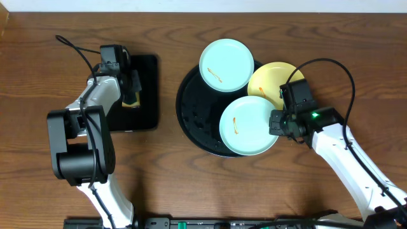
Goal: Clean dirty plates on tray and stack at the side
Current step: 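Grasp the green sponge in the black tray with the left gripper, then lift the sponge with the left gripper and tilt the plate up with the right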
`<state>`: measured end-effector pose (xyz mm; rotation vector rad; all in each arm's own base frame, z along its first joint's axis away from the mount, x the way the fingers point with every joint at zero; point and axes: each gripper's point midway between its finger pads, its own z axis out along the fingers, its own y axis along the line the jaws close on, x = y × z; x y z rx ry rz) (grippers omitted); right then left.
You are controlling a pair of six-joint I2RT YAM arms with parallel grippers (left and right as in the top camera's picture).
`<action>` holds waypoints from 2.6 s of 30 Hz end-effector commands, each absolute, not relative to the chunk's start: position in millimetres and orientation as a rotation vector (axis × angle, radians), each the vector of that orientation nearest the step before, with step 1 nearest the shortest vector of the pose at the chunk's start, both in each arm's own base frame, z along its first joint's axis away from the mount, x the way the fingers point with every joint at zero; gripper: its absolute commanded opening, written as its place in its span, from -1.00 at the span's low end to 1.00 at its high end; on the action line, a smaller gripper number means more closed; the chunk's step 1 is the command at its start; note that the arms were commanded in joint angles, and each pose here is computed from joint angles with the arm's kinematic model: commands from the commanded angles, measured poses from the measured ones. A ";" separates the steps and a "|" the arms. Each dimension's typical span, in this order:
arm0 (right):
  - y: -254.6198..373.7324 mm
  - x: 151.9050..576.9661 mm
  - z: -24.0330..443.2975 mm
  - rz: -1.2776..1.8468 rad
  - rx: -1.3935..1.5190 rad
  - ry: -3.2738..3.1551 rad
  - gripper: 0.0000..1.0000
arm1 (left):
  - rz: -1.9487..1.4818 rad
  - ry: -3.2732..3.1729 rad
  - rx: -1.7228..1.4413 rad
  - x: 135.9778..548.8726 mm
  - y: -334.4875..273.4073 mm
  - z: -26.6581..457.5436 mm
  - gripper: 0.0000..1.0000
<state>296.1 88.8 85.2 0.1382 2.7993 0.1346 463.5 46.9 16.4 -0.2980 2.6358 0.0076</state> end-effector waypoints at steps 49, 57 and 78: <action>92.2 293.5 74.2 0.145 0.085 2.793 -0.98 | 0.059 2.767 -0.318 426.9 50.1 2.0 -0.58; 89.9 322.8 145.6 0.128 0.037 2.577 -0.98 | 0.048 2.561 -0.321 439.2 57.5 98.2 -0.85; 99.1 317.1 126.5 0.132 0.011 2.607 -0.97 | -0.084 2.366 -0.249 424.9 36.5 193.1 -0.86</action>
